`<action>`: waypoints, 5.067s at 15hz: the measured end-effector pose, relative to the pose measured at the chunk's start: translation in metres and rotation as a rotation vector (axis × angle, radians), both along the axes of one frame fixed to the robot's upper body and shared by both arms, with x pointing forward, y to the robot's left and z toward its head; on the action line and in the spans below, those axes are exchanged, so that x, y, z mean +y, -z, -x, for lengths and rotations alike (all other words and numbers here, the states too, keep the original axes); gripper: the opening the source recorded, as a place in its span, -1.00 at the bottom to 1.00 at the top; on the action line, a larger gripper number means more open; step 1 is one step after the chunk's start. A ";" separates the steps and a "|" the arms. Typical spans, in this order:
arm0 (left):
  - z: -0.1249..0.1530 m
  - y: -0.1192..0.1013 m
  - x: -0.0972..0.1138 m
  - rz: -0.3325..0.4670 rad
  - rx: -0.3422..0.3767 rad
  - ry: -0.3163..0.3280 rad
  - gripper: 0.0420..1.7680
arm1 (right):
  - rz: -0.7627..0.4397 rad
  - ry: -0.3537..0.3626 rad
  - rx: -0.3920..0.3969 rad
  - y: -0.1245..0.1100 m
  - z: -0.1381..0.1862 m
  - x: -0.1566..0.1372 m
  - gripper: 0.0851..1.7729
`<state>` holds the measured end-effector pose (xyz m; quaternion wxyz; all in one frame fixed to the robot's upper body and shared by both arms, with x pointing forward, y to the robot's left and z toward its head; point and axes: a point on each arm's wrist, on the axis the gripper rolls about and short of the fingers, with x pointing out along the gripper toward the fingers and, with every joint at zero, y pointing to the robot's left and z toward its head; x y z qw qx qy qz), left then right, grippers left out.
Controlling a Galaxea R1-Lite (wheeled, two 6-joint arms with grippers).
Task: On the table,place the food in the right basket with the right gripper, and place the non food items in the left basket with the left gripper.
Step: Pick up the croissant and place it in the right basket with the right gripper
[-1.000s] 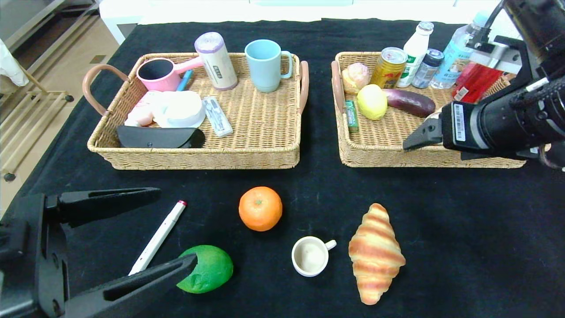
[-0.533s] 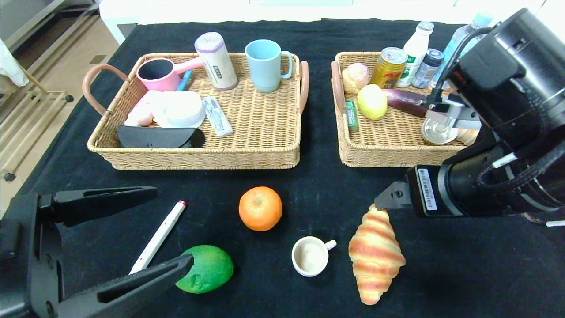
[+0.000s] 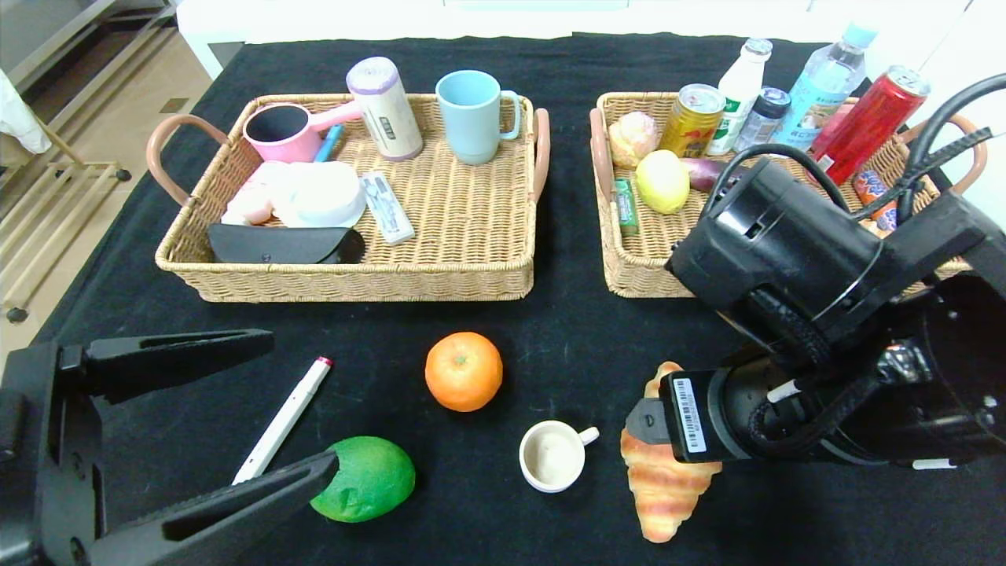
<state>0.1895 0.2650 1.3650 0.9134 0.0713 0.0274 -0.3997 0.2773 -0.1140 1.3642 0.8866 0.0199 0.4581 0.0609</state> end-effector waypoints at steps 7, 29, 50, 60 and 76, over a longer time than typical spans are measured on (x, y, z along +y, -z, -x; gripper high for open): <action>0.001 0.000 0.000 -0.009 -0.011 0.001 0.94 | 0.004 0.064 0.044 0.016 -0.010 0.009 0.91; 0.003 -0.001 0.002 -0.003 -0.023 0.002 0.94 | 0.051 0.106 0.090 0.045 -0.021 0.016 0.93; 0.004 -0.001 0.003 -0.006 -0.022 0.002 0.94 | 0.063 0.106 0.098 0.049 -0.021 0.015 -0.13; 0.005 -0.001 0.003 -0.003 -0.026 0.002 0.94 | 0.037 0.048 0.057 0.029 -0.005 0.011 -0.13; 0.003 0.000 0.002 -0.014 -0.022 0.006 0.94 | -0.104 0.073 -0.355 -0.073 -0.048 -0.058 -0.13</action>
